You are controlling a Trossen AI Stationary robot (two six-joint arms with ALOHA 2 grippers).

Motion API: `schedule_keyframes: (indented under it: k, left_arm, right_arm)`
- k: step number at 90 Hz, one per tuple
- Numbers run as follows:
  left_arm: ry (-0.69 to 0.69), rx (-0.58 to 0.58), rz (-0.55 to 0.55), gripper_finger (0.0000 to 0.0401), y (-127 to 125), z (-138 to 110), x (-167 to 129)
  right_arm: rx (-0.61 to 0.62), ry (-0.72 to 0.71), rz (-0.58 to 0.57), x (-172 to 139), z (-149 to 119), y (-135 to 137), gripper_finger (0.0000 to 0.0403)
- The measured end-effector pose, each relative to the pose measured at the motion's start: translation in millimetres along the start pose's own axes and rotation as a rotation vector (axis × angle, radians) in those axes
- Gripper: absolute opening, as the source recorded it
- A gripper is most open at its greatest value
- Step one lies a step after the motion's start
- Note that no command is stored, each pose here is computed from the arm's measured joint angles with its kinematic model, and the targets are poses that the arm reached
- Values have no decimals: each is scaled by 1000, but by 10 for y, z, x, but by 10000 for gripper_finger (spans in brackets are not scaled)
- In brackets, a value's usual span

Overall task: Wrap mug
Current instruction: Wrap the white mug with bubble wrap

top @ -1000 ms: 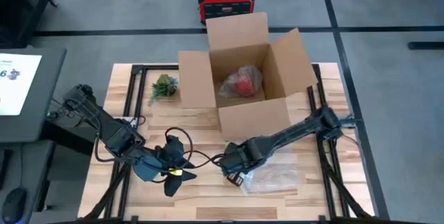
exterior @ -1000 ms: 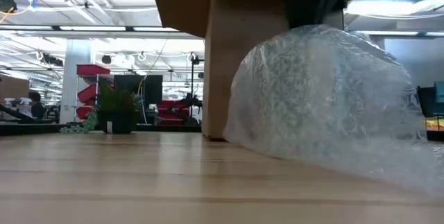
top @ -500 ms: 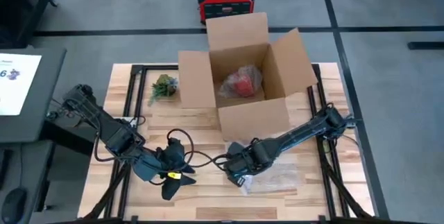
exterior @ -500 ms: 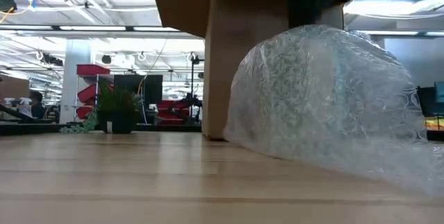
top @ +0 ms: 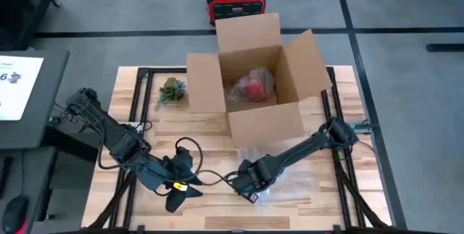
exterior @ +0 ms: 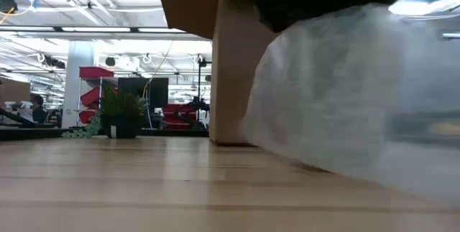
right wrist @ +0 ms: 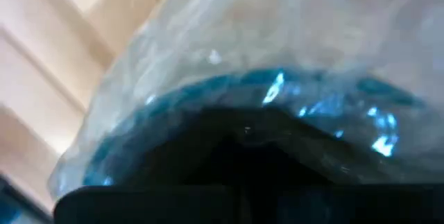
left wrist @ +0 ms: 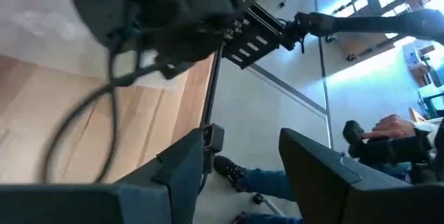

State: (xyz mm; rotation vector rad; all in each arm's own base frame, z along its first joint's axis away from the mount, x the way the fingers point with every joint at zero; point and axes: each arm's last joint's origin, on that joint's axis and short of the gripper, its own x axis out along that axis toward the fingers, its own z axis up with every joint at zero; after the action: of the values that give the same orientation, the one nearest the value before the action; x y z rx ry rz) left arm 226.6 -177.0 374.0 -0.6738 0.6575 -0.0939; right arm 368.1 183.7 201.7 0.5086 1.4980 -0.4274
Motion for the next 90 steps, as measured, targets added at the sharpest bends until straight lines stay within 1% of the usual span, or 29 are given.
schedule_keyframes:
  k: [15, 27, 38, 58, 70, 79, 86, 90]
  left_arm:
    - [-7, 3, 4, 171, 1, 2, 0]
    - [-32, 6, 21, 171, 6, 9, 0]
    - [-40, 3, 27, 171, 8, 12, 0]
    - [-49, -5, 32, 171, 9, 14, 0]
    - [-51, -14, 33, 171, 10, 15, -1]
    - [-51, -18, 33, 171, 10, 15, -1]
    - [-51, -21, 33, 171, 10, 15, -1]
    - [-51, -23, 32, 171, 10, 15, -1]
  right_arm:
    - [21, -10, 23, -175, -160, 21, 1]
    - [52, -55, 33, -302, -248, 21, 0]
    - [54, -96, 38, -461, -296, -32, 0]
    - [68, -138, 26, -738, -325, -207, 0]
    - [93, -165, 58, -921, -383, -285, 1]
    - [95, -210, 96, -1089, -469, -337, 19]
    - [118, -269, 107, -1185, -537, -373, 48]
    - [139, -295, 93, -1196, -573, -399, 67]
